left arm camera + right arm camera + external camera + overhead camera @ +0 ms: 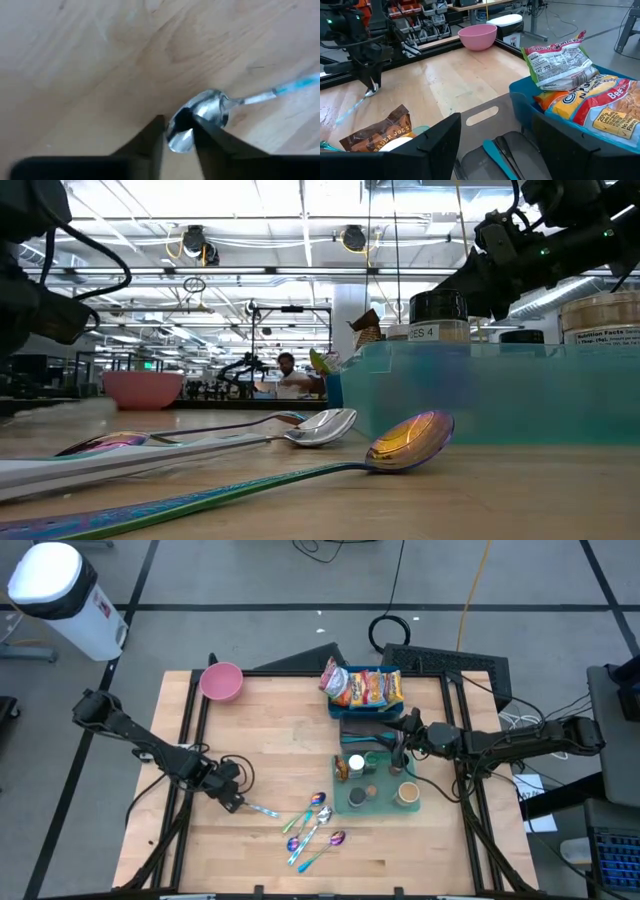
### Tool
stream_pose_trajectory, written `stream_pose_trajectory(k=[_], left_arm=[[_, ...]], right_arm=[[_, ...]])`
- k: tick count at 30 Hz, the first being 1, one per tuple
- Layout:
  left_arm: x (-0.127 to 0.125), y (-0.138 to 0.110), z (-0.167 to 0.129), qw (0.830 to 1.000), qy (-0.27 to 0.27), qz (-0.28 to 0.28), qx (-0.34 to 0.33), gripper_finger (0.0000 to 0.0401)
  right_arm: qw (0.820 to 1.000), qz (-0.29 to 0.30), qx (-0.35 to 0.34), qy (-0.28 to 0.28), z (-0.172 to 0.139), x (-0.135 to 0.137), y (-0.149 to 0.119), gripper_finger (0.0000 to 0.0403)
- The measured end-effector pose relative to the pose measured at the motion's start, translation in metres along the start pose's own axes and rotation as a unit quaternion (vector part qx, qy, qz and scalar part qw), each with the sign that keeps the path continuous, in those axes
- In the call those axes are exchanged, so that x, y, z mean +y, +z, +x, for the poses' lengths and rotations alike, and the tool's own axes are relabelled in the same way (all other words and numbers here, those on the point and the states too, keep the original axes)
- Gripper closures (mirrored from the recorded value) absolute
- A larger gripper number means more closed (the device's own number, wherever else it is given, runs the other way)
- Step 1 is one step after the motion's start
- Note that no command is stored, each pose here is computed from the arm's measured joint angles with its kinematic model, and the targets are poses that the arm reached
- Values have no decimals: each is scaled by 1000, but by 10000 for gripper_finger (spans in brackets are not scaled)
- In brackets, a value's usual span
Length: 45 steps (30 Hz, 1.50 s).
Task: Pick & Place Food Item
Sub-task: Put the top blue patterned spoon into the black bin
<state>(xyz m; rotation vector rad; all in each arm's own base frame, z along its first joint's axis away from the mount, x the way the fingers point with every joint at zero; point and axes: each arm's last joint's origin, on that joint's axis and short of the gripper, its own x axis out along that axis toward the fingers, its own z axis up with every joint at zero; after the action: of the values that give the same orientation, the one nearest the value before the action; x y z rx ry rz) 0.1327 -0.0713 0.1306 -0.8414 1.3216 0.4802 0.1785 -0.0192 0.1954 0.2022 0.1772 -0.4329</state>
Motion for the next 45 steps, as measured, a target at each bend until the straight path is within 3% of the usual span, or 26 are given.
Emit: stream_pose_trajectory(k=[4,8,11,18,25,29,38,45], left_arm=[[-6,1,-2,1000,-22,14,-8,383],[-6,2,-5,999,-13,36,-20,383],[-15,5,-15,997,-8,70,-39,394],[-42,16,-72,984,40,128,-118,398],[-66,27,-117,950,39,191,-243,399],[-82,35,-128,933,31,217,-284,399],[-122,49,-114,912,76,297,-273,400],[-144,55,-108,901,97,332,-261,400]], right_arm=[[1000,0,2,10,0,1,0,165],[999,-6,-18,43,-1,4,5,165],[995,-14,-71,67,-3,10,15,165],[986,-25,-116,121,-6,34,34,165],[979,-51,-78,179,14,84,41,165],[977,-89,-44,187,36,115,50,165],[974,-144,85,152,98,157,70,165],[953,-106,172,227,128,168,48,165]])
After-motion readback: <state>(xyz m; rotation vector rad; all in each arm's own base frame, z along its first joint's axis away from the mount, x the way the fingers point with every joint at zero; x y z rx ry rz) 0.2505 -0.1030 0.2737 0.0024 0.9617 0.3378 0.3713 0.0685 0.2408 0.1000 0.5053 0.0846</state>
